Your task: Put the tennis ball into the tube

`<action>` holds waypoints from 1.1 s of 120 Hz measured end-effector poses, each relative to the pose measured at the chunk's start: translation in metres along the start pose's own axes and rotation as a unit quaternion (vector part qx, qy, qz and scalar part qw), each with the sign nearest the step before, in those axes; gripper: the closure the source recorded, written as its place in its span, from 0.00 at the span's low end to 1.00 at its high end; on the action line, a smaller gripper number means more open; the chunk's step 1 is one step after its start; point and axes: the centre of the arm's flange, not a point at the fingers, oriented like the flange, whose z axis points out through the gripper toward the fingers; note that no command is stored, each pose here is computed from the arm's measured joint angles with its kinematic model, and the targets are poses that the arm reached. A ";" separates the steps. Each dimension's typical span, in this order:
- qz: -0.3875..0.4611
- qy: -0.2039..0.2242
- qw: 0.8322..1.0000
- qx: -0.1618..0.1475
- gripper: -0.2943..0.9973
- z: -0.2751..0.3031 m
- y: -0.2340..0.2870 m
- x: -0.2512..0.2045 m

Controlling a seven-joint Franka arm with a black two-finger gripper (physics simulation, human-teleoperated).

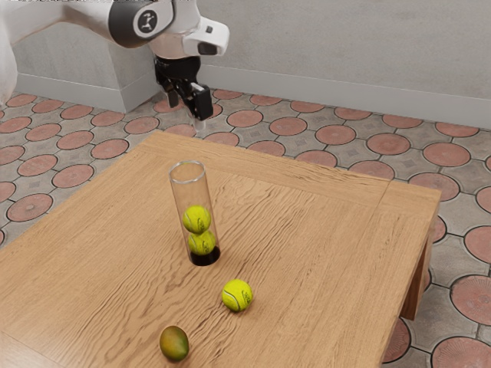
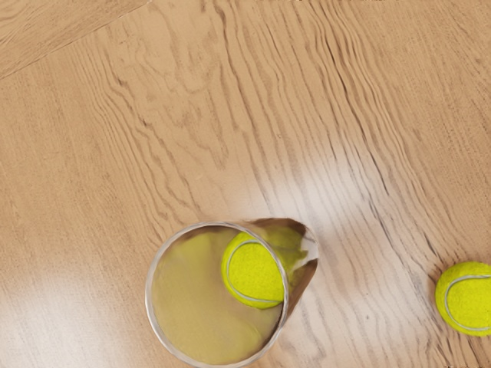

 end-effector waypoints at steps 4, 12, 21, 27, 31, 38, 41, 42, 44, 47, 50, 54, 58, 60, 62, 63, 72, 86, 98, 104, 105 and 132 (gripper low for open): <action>0.006 -0.002 1.000 -0.001 0.23 0.004 0.003 0.003; 0.014 -0.018 1.000 -0.005 0.23 0.023 0.005 0.009; 0.020 -0.040 0.999 -0.025 0.23 0.056 0.009 0.018; 0.025 -0.049 0.998 -0.040 0.23 0.071 0.016 0.024; 0.030 -0.052 0.997 -0.050 0.23 0.079 0.022 0.026; 0.045 -0.063 0.995 -0.067 0.23 0.094 0.040 0.028; 0.050 -0.070 0.993 -0.076 0.23 0.104 0.048 0.029; 0.051 -0.073 0.993 -0.080 0.23 0.107 0.050 0.029; 0.053 -0.077 0.992 -0.089 0.23 0.113 0.055 0.028; 0.055 -0.085 0.990 -0.102 0.23 0.123 0.062 0.027; 0.056 -0.092 0.988 -0.114 0.23 0.132 0.067 0.025; 0.059 -0.107 0.984 -0.127 0.23 0.147 0.076 0.021; 0.063 -0.121 0.981 -0.138 0.23 0.161 0.085 0.015; 0.065 -0.128 0.979 -0.143 0.23 0.167 0.089 0.012; 0.068 -0.136 0.977 -0.147 0.23 0.174 0.095 0.009; 0.070 -0.140 0.976 -0.149 0.23 0.177 0.098 0.008; 0.084 -0.170 0.968 -0.163 0.23 0.203 0.121 -0.006; 0.082 -0.201 0.956 -0.196 0.23 0.243 0.141 -0.025; 0.074 -0.183 0.959 -0.204 0.23 0.267 0.148 -0.026; 0.070 -0.174 0.961 -0.201 0.23 0.283 0.150 -0.022; 0.070 -0.173 0.962 -0.200 0.23 0.286 0.149 -0.022; 0.068 -0.145 0.971 -0.175 0.23 0.333 0.147 -0.010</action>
